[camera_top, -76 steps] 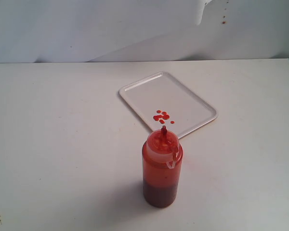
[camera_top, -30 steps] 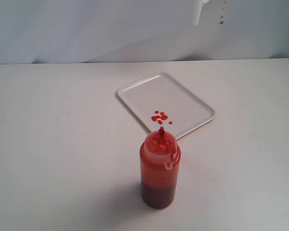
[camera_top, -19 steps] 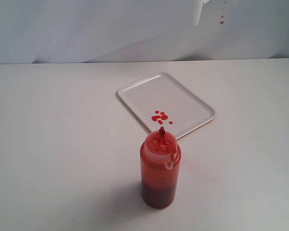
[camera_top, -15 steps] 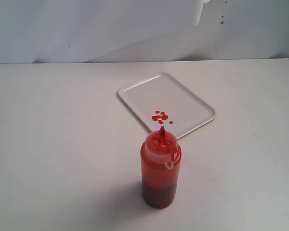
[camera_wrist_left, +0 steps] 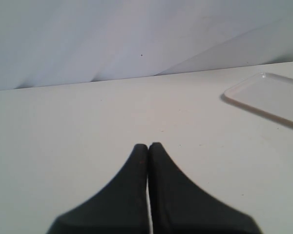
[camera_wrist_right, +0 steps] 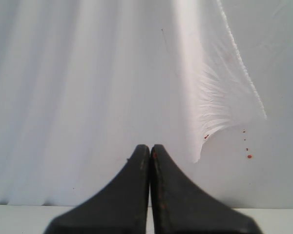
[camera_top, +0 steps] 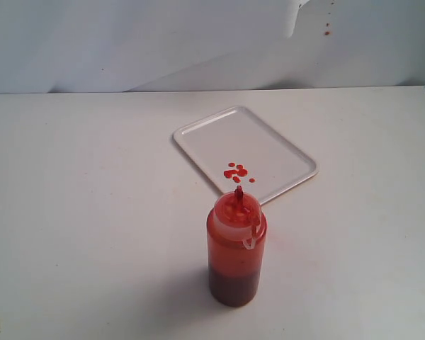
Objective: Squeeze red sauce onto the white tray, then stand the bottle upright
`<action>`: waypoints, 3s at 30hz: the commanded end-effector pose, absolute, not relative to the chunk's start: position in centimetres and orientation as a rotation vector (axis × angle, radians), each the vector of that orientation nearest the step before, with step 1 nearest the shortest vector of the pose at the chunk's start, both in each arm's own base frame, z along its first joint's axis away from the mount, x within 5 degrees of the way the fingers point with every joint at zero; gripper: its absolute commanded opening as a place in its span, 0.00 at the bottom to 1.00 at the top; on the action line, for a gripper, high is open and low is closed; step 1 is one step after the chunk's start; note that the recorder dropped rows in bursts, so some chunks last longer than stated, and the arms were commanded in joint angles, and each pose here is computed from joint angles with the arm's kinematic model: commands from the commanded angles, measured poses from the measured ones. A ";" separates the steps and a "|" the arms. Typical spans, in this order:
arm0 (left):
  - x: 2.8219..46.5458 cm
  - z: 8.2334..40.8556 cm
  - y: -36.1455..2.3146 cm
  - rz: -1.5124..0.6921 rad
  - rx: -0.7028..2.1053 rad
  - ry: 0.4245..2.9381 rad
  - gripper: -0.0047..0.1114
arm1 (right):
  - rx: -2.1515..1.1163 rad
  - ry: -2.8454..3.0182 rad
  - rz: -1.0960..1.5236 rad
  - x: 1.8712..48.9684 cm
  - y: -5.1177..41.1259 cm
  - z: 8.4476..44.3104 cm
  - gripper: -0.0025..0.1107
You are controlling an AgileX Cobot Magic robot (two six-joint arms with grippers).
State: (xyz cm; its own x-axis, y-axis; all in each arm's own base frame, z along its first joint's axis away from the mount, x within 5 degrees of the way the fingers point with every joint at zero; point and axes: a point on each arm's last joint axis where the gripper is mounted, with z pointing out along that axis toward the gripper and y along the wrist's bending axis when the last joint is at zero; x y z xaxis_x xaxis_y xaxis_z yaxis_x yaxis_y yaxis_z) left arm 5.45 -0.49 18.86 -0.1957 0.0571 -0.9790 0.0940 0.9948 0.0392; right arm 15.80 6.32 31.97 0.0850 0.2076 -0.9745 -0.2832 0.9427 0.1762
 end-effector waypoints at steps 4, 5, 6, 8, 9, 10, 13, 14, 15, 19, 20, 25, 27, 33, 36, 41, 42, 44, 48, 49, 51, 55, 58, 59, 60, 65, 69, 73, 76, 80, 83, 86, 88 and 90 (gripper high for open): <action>5.5 18.7 -0.5 -0.025 0.117 1.764 0.04 | -0.026 1.398 0.342 15.2 5.2 32.8 0.02; 5.5 18.7 -0.5 -0.025 0.117 1.764 0.04 | -0.008 1.381 0.331 14.9 4.7 33.1 0.02; 5.5 18.7 -0.5 -0.025 0.117 1.764 0.04 | 0.008 1.360 0.321 14.6 4.2 33.4 0.02; 5.5 18.7 -0.5 -0.025 0.117 1.764 0.04 | 0.046 1.315 0.294 13.9 3.2 34.1 0.02; 5.5 18.7 -0.5 -0.025 0.117 1.764 0.04 | 0.065 1.295 0.278 13.6 2.8 34.3 0.02; 5.5 18.7 -0.5 -0.025 0.117 1.764 0.04 | 0.086 1.271 0.262 13.1 2.2 34.6 0.02; 5.5 18.7 -0.5 -0.025 0.117 1.764 0.04 | 0.146 1.195 0.203 11.7 0.7 35.5 0.02; 5.5 18.7 -0.5 -0.025 0.117 1.764 0.04 | 0.173 1.152 0.174 10.8 0.1 36.0 0.02; 5.5 18.7 -0.5 -0.025 0.117 1.764 0.04 | 0.186 1.119 0.162 10.0 -0.3 36.3 0.02; 5.5 18.7 -0.5 -0.025 0.117 1.764 0.04 | 0.241 0.966 0.102 7.0 -1.5 37.4 0.02; 5.5 18.7 -0.5 -0.025 0.117 1.764 0.04 | 0.245 0.931 0.099 6.3 -1.6 37.7 0.02; 5.5 18.7 -0.5 -0.025 0.117 1.764 0.04 | 0.244 0.835 0.091 4.0 -1.9 38.2 0.02; 5.5 18.7 -0.5 -0.025 0.117 1.764 0.04 | 0.167 0.925 0.059 4.3 -1.4 37.6 0.02; 5.5 18.8 -0.5 -0.025 0.116 1.759 0.04 | -0.220 1.417 -0.049 6.6 0.8 31.8 0.02; 5.5 18.8 -0.5 -0.025 0.116 1.759 0.04 | -0.180 1.550 0.004 7.3 0.9 28.4 0.02; 5.5 18.8 -0.5 -0.025 0.116 1.759 0.04 | -0.180 1.665 0.015 7.4 0.9 23.6 0.02; 5.5 18.8 -0.5 -0.025 0.116 1.759 0.04 | -0.180 1.676 0.017 7.3 0.9 22.9 0.02; 5.5 18.8 -0.5 -0.025 0.116 1.759 0.04 | -0.173 1.693 0.024 7.0 0.8 21.6 0.02; 5.5 18.8 -0.5 -0.025 0.116 1.759 0.04 | -0.148 1.706 0.046 6.6 0.8 19.8 0.02; 5.5 18.8 -0.5 -0.025 0.116 1.759 0.04 | -0.146 1.701 0.048 6.6 0.8 19.7 0.02; 5.5 18.8 -0.5 -0.025 0.116 1.759 0.04 | -0.143 1.680 0.050 6.4 0.8 19.8 0.02; 5.5 18.8 -0.5 -0.025 0.116 1.759 0.04 | -0.146 1.719 0.048 6.0 0.7 19.3 0.02; 5.5 18.8 -0.5 -0.025 0.116 1.759 0.04 | -0.149 1.737 0.046 5.7 0.7 19.0 0.02; 5.5 18.8 -0.5 -0.025 0.116 1.759 0.04 | -0.150 1.748 0.046 5.6 0.6 18.9 0.02; 5.5 18.8 -0.5 -0.025 0.116 1.759 0.04 | -0.151 1.758 0.045 5.5 0.6 18.8 0.02; 5.5 18.8 -0.5 -0.025 0.116 1.759 0.04 | -0.155 1.811 0.044 5.3 0.6 18.3 0.02; 5.5 18.8 -0.5 -0.025 0.116 1.759 0.04 | -0.155 1.815 0.044 5.3 0.6 18.3 0.02; 5.5 18.8 -0.5 -0.025 0.116 1.759 0.04 | -0.120 1.822 0.016 5.3 0.4 18.2 0.02; 5.5 18.8 -0.5 -0.025 0.116 1.759 0.04 | -0.049 1.826 -0.039 5.4 0.0 18.2 0.02; 5.5 18.8 -0.5 -0.025 0.116 1.759 0.04 | -0.029 1.826 -0.055 5.3 -0.1 18.2 0.02; 5.5 18.8 -0.5 -0.025 0.116 1.759 0.04 | -0.029 1.826 -0.055 5.3 -0.1 18.2 0.02; 5.5 18.8 -0.5 -0.025 0.116 1.759 0.04 | -0.029 1.826 -0.055 5.3 -0.1 18.2 0.02; 5.5 18.8 -0.5 -0.025 0.116 1.759 0.04 | -0.029 1.826 -0.055 5.3 -0.1 18.2 0.02; 5.5 18.8 -0.5 -0.025 0.116 1.759 0.04 | -0.031 1.826 -0.053 5.3 -0.1 18.2 0.02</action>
